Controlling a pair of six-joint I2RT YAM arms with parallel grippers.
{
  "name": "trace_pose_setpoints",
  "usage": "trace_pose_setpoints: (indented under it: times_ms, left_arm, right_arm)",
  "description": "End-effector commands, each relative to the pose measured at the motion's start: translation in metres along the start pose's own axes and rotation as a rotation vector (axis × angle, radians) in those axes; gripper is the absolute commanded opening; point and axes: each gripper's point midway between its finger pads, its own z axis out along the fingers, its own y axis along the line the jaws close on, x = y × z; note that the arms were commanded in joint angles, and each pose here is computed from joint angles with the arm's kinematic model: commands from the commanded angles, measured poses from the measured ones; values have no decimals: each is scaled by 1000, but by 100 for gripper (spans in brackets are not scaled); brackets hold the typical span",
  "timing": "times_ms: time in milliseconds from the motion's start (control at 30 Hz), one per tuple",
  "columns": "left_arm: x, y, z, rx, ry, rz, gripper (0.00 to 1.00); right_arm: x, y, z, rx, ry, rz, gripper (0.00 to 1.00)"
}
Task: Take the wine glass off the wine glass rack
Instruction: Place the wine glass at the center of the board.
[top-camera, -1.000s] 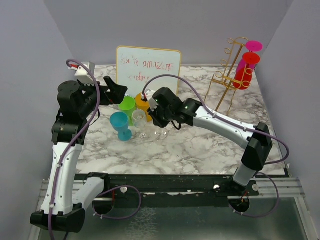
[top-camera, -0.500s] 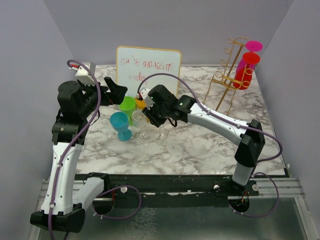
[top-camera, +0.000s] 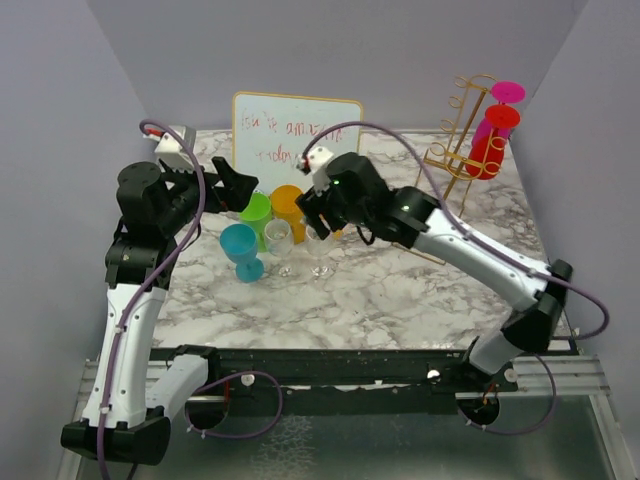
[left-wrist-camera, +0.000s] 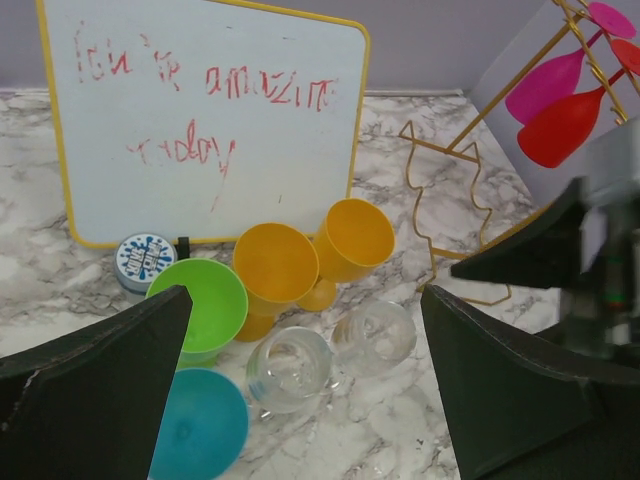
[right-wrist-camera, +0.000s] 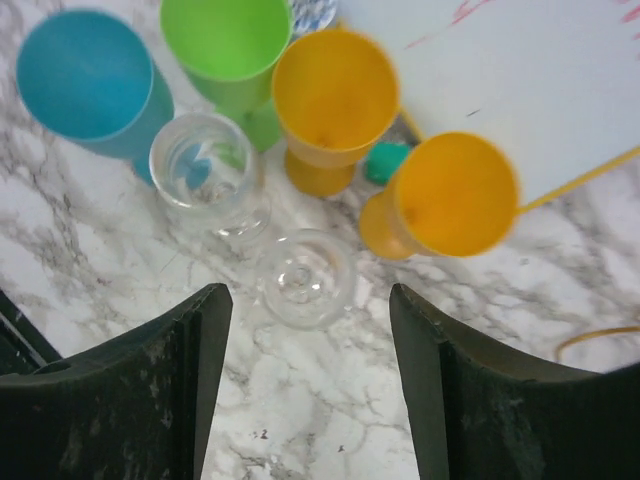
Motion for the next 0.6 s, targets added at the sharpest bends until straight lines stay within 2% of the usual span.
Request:
trace_pose_setpoints:
  times_ms: [0, 100, 233, 400, 567]
  left_arm:
    - [10, -13, 7, 112, 30, 0, 99]
    - [11, -16, 11, 137, 27, -4, 99]
    - [8, -22, 21, 184, 13, -12, 99]
    - [8, -41, 36, 235, 21, -8, 99]
    - [33, -79, 54, 306, 78, 36, 99]
  right_arm:
    - [-62, -62, -90, 289, -294, 102, 74]
    - [-67, -110, -130, 464, -390, 191, 80]
    - [-65, -187, -165, 462, -475, 424, 81]
    - [-86, -217, -201, 500, -553, 439, 81]
    - [-55, -283, -230, 633, -571, 584, 81]
